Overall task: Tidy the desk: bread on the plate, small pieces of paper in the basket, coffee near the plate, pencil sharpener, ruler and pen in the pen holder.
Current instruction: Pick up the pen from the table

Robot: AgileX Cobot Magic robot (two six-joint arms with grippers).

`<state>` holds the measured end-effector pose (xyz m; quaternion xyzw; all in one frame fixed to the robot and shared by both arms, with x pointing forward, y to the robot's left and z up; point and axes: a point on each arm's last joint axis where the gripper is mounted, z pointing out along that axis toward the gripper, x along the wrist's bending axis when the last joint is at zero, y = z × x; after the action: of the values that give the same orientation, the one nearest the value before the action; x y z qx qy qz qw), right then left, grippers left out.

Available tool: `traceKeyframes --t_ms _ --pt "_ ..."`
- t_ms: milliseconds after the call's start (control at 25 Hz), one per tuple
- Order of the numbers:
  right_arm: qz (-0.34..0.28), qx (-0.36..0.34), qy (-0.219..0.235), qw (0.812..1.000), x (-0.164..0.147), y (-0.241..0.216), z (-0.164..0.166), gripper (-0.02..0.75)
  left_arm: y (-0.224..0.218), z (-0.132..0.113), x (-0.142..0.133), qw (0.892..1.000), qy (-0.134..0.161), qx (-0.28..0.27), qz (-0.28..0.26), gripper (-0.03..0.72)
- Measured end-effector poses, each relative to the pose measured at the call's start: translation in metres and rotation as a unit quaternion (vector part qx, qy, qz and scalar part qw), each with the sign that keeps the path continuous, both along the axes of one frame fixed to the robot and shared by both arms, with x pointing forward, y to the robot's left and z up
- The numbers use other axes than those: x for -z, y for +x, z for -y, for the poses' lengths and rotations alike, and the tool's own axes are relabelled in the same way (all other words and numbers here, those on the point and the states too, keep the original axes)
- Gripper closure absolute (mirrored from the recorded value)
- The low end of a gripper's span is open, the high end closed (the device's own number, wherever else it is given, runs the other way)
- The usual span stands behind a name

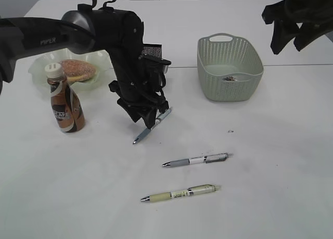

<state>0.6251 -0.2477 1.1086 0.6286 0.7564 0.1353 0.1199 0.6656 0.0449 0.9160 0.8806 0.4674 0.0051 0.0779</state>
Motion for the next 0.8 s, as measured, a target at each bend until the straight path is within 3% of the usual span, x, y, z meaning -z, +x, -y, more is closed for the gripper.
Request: traceKeyframes --t_ms 280,800 --pt "0.0 -0.001 0.0 1.0 0.0 0.0 0.0 0.365 0.01 0.012 -0.003 0.999 -0.036 0.003 0.019 0.348" --pt "0.0 -0.001 0.0 1.0 0.0 0.0 0.0 0.365 0.019 0.017 0.013 1.0 -0.027 0.013 0.001 0.348"
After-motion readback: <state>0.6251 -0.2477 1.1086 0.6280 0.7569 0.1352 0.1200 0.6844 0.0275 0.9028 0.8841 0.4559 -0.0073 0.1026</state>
